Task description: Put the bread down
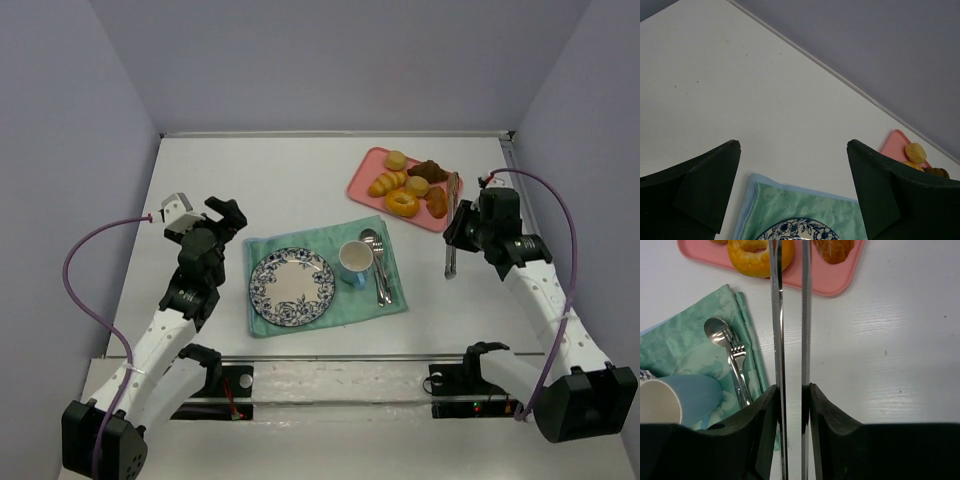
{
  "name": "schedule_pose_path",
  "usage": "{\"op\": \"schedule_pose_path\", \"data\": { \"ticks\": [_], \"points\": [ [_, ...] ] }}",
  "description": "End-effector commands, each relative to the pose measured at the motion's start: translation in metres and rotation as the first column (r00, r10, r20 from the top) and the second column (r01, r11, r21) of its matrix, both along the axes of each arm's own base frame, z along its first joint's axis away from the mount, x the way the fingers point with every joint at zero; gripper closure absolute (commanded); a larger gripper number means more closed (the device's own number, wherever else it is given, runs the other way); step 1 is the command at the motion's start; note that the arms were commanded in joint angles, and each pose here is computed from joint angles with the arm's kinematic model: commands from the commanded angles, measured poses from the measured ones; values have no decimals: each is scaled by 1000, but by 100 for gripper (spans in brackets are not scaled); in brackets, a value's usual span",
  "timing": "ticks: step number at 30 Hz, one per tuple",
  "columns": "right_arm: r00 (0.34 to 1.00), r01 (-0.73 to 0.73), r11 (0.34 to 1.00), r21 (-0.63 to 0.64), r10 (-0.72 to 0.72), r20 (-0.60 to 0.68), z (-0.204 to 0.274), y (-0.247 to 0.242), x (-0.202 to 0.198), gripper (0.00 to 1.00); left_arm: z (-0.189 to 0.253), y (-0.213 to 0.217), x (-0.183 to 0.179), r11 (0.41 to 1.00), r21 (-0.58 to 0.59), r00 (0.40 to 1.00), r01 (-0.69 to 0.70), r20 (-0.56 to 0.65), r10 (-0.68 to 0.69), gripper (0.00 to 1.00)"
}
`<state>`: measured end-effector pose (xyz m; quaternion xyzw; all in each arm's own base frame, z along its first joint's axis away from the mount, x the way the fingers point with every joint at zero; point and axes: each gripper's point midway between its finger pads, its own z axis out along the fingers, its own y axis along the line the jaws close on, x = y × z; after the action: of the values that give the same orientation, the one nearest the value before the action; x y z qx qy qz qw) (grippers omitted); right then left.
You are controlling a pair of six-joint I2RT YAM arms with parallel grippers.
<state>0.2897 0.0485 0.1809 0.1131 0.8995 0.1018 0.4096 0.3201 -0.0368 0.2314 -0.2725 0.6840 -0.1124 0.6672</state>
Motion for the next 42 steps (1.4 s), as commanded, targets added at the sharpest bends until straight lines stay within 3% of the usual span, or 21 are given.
{"op": "schedule_pose_path", "data": {
  "ticks": [1,7,16,34,38,42],
  "points": [
    [996,-55,998,-8,55,65,28,7,25,63,12,6,2,999,-22,998,-38,56,39,1],
    [1000,13,995,-100,-11,13,16,-10,50,50,12,7,2,999,-20,998,-41,55,42,1],
    [992,120,972,-203,-127,-24,5,-35,68,49,11,7,2,999,-19,998,-43,53,44,1],
    [988,21,975,-222,-54,-146,-42,-26,105,48,11,7,3,999,-15,998,-41,50,42,1],
    [987,5,982,-188,-35,-154,-45,-19,107,53,11,7,3,999,-17,998,-43,50,43,1],
    [989,21,984,-175,-45,-138,-40,-18,108,68,11,8,3,999,-17,998,-46,50,46,1]
  ]
}}
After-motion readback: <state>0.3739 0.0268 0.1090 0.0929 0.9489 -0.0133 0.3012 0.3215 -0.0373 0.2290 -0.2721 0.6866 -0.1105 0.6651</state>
